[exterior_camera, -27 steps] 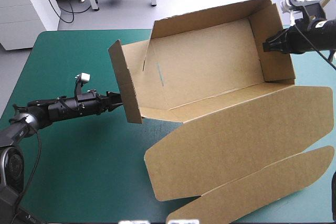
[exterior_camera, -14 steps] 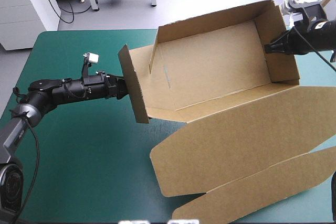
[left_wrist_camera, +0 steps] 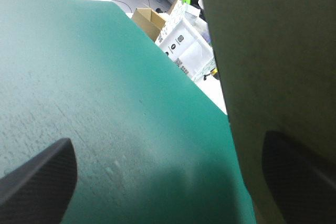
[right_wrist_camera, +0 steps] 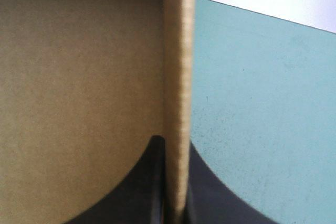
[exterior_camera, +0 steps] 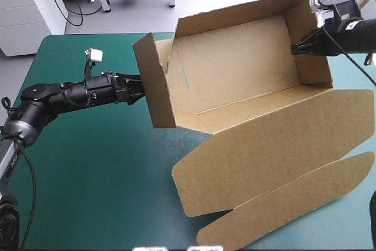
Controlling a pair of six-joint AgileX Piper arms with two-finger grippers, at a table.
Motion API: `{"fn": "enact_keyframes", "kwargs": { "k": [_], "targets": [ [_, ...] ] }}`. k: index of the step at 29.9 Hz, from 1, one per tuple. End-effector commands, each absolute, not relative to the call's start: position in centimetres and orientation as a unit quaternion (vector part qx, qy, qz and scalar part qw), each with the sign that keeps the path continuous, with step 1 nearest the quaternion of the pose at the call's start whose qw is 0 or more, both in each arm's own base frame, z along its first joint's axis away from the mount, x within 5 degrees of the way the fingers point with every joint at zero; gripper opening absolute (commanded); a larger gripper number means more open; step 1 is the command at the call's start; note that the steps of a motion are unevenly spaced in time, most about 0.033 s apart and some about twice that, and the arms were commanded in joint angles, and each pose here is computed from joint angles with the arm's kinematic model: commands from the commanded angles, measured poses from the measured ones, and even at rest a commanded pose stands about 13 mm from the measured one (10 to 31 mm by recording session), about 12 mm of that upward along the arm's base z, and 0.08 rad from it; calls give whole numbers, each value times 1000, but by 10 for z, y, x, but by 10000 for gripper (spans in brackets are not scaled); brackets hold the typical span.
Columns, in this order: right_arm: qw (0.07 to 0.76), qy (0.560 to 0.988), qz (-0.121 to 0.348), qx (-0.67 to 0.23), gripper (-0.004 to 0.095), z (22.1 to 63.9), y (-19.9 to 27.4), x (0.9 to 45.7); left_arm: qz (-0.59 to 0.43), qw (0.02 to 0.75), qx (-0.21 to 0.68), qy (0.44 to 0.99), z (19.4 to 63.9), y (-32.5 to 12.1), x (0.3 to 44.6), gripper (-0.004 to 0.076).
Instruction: Fold the box
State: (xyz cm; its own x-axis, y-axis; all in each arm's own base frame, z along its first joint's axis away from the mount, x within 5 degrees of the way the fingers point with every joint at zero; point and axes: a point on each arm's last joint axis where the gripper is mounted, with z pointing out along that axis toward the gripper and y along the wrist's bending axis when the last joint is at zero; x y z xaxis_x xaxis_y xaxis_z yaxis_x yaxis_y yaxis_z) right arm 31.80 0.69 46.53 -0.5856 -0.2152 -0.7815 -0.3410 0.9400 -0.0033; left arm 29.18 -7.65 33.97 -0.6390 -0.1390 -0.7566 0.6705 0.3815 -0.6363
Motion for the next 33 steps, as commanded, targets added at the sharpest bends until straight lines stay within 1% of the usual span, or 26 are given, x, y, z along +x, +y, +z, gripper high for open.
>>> {"fn": "enact_keyframes", "kwargs": {
  "k": [1,3,8,19,23,25,28,33],
  "targets": [
    [504,848,58,-153,-12,495,25,307,-584,402,218,670,379,-85,270,679],
    [517,840,53,-155,-12,497,33,308,-585,399,225,669,380,-88,268,679],
    [543,822,58,-161,-12,502,50,309,-593,389,235,665,380,-97,265,679],
    [550,817,70,-160,-11,504,60,308,-594,401,228,659,384,-101,267,679],
    [562,809,67,-156,-12,506,62,309,-580,413,230,663,392,-112,269,679],
    [565,810,60,-148,-11,506,61,310,-567,421,234,668,396,-120,270,679],
    [568,808,58,-146,-11,507,60,310,-528,435,230,692,403,-134,273,679],
    [576,806,49,-129,-11,509,57,311,-467,477,170,725,412,-146,283,679]
  ]
}}
